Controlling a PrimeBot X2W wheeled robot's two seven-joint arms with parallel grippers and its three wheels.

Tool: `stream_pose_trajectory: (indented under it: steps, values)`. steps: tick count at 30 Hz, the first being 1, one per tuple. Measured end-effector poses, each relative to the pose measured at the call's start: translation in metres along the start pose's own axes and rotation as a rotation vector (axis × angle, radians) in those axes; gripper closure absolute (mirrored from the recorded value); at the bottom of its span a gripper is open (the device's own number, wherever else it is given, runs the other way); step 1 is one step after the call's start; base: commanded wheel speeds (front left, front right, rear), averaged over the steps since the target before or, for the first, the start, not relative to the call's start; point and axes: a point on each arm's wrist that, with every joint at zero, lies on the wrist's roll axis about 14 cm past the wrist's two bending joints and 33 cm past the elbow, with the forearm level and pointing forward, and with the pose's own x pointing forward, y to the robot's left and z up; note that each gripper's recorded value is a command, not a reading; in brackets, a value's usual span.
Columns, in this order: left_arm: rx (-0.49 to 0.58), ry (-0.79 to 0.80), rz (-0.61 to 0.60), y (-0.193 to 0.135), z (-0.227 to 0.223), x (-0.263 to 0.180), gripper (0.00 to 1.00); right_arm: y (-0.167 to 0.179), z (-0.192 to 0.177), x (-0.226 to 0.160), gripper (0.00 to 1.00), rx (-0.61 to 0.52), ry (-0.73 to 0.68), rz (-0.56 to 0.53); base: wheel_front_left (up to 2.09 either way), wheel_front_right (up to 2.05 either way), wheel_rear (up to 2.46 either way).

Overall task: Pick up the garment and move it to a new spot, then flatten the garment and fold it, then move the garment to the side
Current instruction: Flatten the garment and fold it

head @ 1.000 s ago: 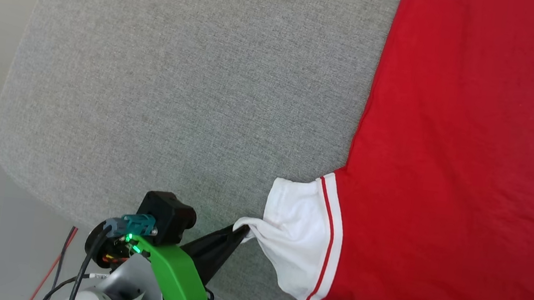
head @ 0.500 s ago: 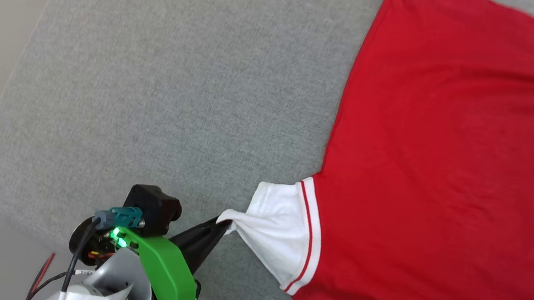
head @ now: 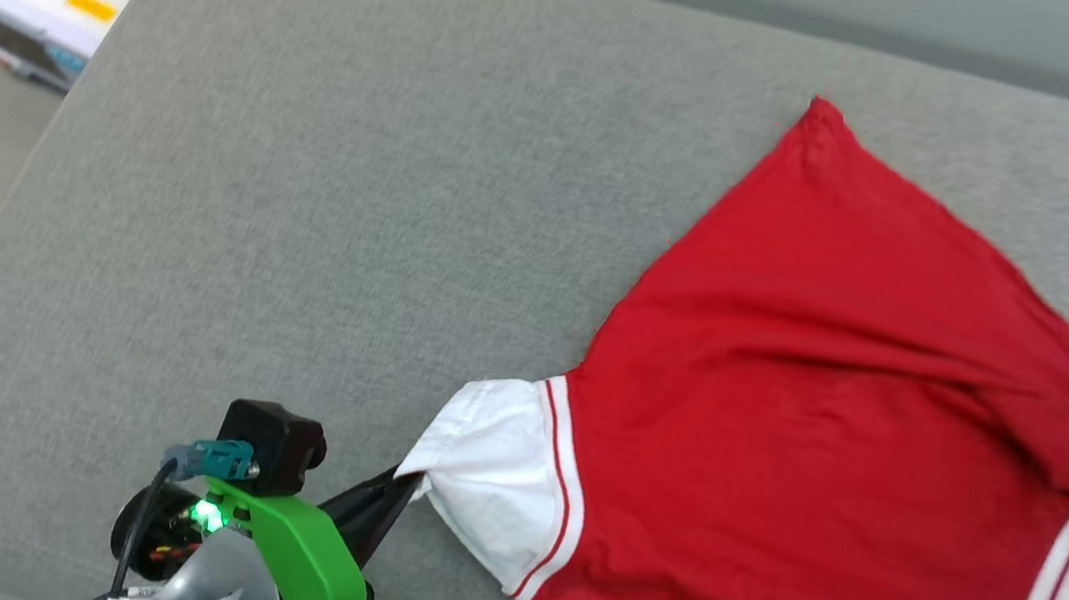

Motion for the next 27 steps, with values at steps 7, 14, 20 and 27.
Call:
stream_pose_trajectory:
  steps: [7,14,20,27]
  values:
    - [-0.002,-0.065,-0.037,-0.016,0.011,-0.005,1.00,-0.020,-0.037,-0.048,1.00,0.082,-0.061,-0.023,0.00,0.00,0.00]
    - [0.000,-0.142,-0.075,-0.034,0.023,-0.004,1.00,-0.032,-0.099,-0.088,1.00,0.168,-0.062,-0.065,0.00,0.00,0.00]
    - [-0.026,-0.158,-0.080,-0.039,0.022,0.002,1.00,-0.023,-0.131,-0.085,1.00,0.229,-0.026,-0.052,0.00,0.00,0.00]
    - [-0.035,-0.154,-0.072,-0.036,0.019,0.005,1.00,-0.017,-0.137,-0.079,0.62,0.236,-0.011,-0.041,0.00,0.00,0.00]
